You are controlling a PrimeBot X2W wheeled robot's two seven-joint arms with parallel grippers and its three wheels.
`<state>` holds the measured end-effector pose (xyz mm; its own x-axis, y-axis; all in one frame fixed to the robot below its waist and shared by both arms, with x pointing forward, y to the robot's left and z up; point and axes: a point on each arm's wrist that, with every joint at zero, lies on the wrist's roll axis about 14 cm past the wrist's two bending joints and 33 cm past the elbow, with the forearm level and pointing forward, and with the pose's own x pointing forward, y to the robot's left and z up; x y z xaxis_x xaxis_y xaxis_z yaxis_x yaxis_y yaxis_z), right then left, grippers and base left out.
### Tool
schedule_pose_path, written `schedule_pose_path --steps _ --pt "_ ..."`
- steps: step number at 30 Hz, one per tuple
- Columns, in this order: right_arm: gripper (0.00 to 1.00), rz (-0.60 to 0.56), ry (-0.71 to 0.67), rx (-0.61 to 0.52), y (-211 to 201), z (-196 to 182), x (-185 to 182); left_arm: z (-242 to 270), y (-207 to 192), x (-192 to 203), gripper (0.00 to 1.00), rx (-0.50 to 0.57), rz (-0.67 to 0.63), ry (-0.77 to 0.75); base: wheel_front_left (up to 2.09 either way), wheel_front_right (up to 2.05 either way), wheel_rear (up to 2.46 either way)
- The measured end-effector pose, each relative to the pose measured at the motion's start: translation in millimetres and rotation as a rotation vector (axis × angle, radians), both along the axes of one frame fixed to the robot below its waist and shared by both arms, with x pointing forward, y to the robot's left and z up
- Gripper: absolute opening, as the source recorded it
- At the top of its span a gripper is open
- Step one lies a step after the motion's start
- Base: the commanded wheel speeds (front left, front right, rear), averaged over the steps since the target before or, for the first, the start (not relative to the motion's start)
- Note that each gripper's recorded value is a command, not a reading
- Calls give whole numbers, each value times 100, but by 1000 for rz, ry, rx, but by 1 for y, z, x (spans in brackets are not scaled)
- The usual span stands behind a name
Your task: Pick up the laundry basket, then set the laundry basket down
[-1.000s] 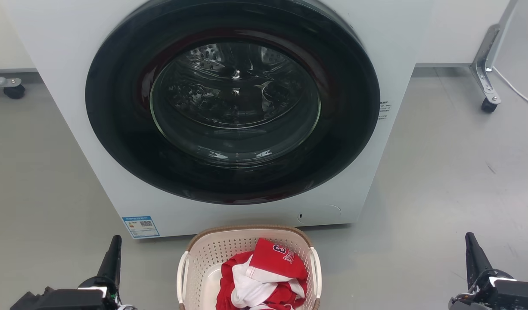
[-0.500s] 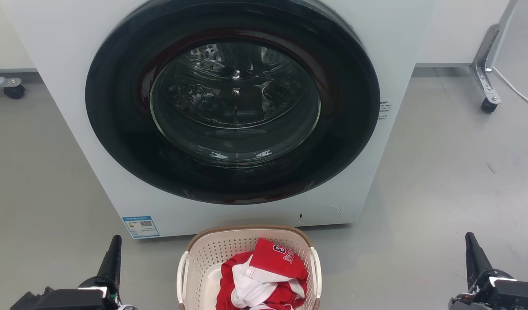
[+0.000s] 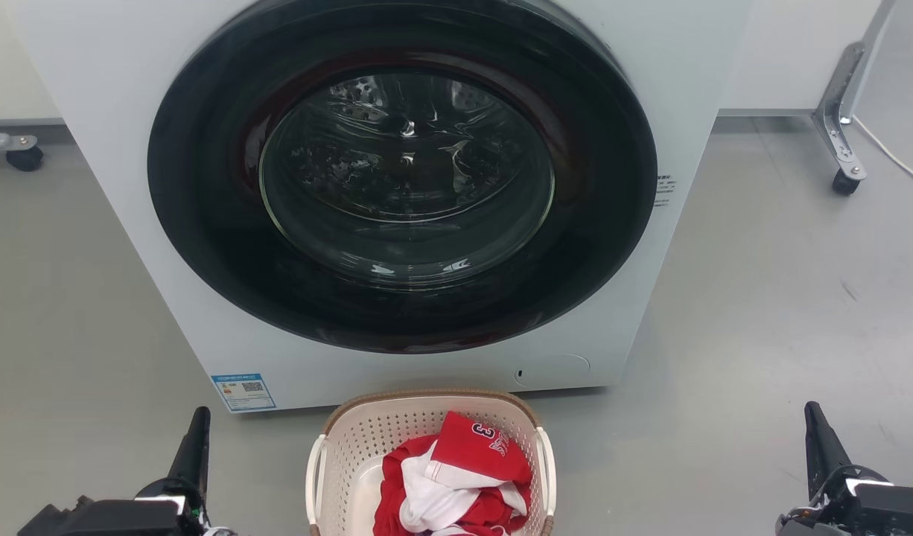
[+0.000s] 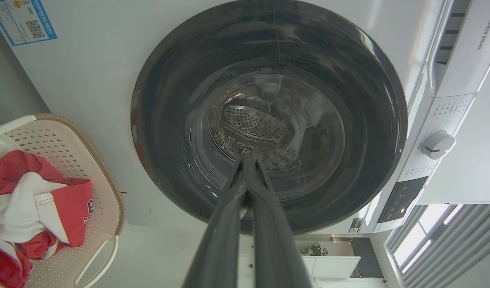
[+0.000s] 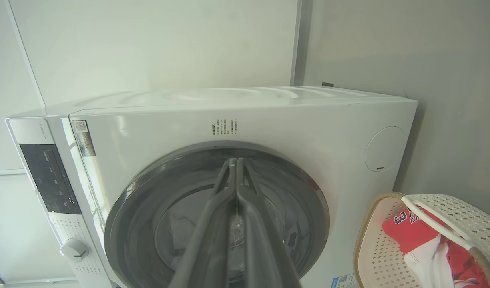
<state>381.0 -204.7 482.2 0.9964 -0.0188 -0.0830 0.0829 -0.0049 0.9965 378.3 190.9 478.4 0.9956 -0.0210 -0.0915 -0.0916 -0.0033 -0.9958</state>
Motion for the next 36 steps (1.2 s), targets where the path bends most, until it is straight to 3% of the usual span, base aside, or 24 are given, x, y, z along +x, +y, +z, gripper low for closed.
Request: schedule_pose_path --steps 36 --pt "0 0 0 0 0 0 0 0 0 0 0 0 0 0 0 0 0"
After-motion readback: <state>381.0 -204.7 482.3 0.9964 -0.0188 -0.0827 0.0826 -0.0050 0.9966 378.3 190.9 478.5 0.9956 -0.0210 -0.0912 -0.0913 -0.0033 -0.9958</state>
